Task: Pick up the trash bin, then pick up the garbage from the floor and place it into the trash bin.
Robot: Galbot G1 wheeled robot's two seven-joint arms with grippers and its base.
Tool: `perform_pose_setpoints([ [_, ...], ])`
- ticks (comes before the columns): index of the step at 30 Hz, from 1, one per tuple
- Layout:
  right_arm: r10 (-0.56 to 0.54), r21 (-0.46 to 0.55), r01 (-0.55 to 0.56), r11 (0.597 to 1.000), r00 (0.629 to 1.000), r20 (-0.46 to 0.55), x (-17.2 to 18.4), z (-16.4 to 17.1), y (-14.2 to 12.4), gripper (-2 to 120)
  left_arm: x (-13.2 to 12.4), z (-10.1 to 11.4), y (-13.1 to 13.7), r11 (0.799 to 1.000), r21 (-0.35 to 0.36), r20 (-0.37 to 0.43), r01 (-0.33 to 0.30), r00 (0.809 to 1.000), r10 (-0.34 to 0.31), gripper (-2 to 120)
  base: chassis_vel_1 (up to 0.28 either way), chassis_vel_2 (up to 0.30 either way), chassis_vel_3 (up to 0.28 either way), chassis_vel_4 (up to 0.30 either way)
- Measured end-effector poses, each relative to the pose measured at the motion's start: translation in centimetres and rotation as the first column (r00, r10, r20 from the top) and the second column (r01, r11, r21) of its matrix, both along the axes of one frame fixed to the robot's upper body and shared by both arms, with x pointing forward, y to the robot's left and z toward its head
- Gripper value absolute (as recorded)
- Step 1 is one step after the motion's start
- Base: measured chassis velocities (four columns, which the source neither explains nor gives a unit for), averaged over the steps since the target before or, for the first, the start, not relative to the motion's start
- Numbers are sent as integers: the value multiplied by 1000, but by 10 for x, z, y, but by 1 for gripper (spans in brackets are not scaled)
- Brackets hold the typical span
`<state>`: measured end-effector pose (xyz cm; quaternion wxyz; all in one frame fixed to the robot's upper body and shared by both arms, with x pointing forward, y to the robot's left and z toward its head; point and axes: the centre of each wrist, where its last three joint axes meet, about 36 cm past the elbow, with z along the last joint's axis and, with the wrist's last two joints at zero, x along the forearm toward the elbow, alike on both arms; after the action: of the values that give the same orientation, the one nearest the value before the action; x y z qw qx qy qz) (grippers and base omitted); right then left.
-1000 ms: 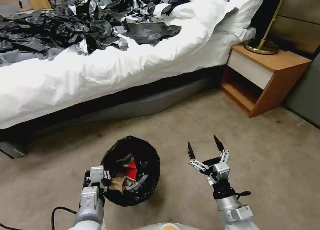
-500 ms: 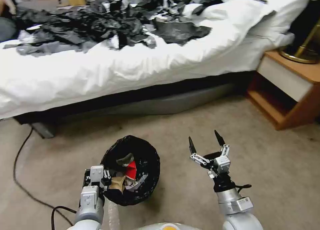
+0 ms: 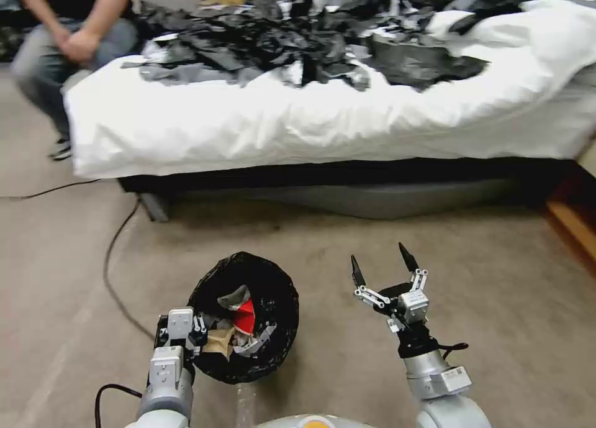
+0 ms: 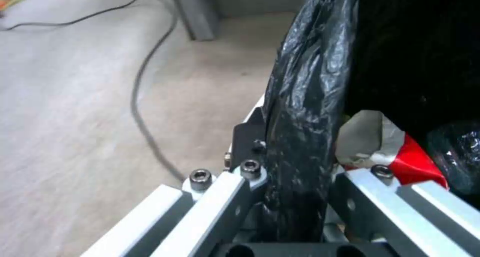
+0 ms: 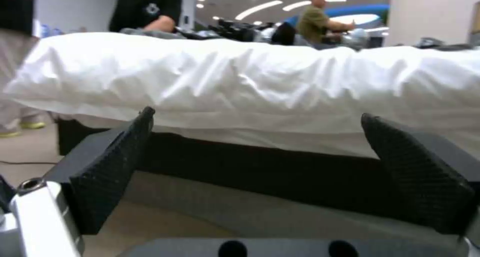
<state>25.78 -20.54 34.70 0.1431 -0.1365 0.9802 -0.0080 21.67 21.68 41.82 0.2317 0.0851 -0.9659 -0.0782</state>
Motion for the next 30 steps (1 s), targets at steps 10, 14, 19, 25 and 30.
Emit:
perform_pose_setpoints([
  [10, -7, -13, 8, 1000, 1000, 20, 11, 6, -5, 100, 0, 3, 1, 1000, 2, 8, -4, 1000, 4, 1, 133, 130, 129, 128],
  [14, -8, -16, 8, 1000, 1000, 22, 12, 6, -6, 100, 1, 3, 2, 1000, 1, 9, -4, 1000, 4, 1, 121, 126, 133, 128],
  [19, -7, -17, 7, 1000, 1000, 23, 13, 6, -6, 100, 2, 4, 2, 1000, 1, 10, -4, 1000, 4, 1, 132, 120, 122, 133],
  [25, -4, -15, 4, 1000, 1000, 23, 14, 6, -5, 100, 2, 4, 2, 1000, 1, 9, -5, 1000, 5, 1, 132, 122, 121, 116],
  [30, -3, -9, 3, 1000, 1000, 23, 15, 6, -4, 100, 2, 4, 3, 1000, 1, 11, -6, 1000, 6, 1, 122, 129, 132, 118],
])
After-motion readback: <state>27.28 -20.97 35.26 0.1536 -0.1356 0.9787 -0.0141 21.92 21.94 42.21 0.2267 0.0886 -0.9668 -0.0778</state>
